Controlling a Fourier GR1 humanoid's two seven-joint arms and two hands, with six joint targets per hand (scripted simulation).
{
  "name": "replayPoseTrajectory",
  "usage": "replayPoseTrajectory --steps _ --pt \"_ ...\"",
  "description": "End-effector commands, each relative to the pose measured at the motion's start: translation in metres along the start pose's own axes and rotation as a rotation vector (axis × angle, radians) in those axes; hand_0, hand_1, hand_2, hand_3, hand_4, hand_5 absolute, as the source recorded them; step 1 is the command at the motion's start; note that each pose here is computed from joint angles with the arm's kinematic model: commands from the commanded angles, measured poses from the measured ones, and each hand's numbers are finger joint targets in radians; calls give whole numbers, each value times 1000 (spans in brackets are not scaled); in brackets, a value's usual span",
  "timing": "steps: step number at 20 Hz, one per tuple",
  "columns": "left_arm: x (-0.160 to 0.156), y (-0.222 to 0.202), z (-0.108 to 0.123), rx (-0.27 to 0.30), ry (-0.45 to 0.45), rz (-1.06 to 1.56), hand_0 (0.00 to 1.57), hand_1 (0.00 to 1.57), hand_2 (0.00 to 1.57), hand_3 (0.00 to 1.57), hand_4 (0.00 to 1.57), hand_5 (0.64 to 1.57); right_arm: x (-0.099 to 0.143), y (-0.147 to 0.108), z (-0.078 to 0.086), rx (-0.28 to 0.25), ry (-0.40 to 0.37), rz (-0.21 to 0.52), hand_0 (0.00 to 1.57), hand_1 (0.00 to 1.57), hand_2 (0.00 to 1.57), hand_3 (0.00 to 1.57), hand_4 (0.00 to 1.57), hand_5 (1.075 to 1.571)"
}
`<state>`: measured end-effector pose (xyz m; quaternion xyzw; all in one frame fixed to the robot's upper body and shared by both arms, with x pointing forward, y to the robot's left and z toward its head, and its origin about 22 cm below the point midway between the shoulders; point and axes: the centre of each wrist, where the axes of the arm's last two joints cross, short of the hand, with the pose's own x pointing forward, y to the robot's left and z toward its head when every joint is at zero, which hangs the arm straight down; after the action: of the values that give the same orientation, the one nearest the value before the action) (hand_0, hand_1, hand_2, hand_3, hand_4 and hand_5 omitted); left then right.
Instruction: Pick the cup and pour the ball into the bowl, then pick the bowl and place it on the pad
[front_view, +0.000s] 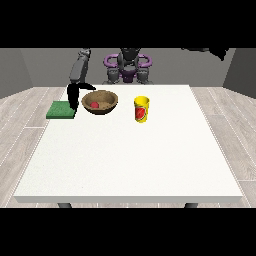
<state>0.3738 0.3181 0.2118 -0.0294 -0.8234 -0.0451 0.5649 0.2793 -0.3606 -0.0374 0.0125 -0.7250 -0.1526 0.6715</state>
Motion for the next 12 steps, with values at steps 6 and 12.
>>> replayPoseTrajectory --steps 6,12 --pt "16 77 26 50 -8 -6 0 0 0 0 279 1508 -38 40 -13 40 38 21 0 0 0 0 0 1568" --pt "35 90 29 70 -50 3 0 0 0 0 244 1494 -47 40 -20 50 34 17 0 0 0 0 0 1571"
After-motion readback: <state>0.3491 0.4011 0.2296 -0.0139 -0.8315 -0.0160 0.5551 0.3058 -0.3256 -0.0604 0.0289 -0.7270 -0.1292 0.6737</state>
